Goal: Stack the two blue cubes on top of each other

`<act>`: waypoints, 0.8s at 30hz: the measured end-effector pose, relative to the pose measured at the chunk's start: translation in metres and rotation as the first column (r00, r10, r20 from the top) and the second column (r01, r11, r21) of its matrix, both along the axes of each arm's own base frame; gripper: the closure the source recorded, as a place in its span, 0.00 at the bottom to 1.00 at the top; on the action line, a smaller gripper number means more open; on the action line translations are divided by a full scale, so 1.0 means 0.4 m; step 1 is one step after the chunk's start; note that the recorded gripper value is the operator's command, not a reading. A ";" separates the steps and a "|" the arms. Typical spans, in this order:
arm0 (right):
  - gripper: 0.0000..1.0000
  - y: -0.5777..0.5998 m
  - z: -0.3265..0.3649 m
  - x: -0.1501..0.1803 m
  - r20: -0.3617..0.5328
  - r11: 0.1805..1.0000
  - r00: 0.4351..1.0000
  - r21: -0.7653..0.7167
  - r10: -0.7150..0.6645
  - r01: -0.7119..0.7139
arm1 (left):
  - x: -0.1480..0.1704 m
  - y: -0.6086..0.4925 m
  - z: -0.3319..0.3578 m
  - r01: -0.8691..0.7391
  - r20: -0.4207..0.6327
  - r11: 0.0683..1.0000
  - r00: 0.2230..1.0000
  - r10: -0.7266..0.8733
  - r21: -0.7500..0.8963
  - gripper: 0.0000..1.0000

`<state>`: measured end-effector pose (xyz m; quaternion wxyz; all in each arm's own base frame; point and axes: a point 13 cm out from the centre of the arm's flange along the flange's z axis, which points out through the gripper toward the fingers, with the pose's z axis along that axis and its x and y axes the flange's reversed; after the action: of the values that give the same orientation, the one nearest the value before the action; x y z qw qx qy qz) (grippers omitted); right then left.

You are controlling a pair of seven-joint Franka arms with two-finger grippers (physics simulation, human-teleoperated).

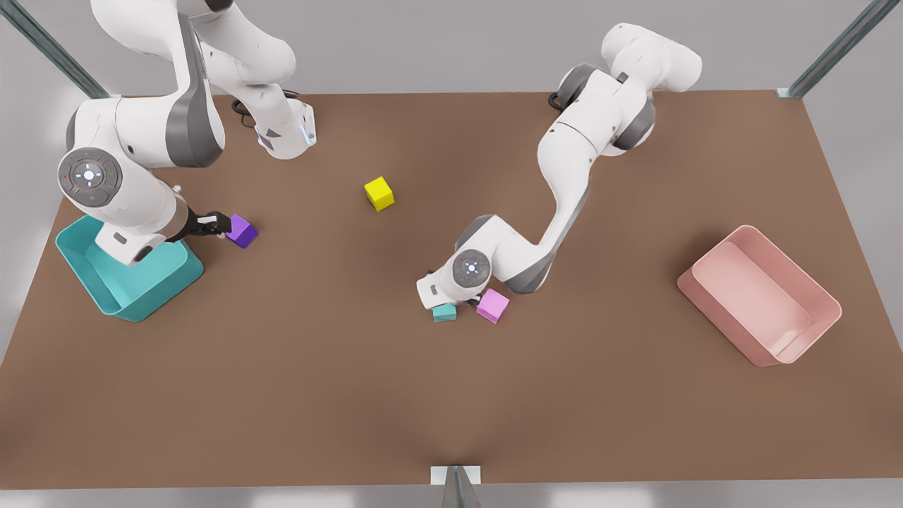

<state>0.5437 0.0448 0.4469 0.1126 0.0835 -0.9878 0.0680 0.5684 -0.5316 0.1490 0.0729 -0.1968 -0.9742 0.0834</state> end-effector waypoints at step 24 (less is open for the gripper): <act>0.00 -0.006 -0.021 0.003 -0.026 0.998 0.998 0.023 0.057 -0.056 | 0.016 -0.034 -0.080 -0.352 -0.042 0.936 0.935 0.353 0.021 0.00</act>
<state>0.5447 0.0423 0.4385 0.1228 0.1136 -0.9841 0.0592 0.5746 -0.5454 0.1171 0.0801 -0.0166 -0.9923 0.0931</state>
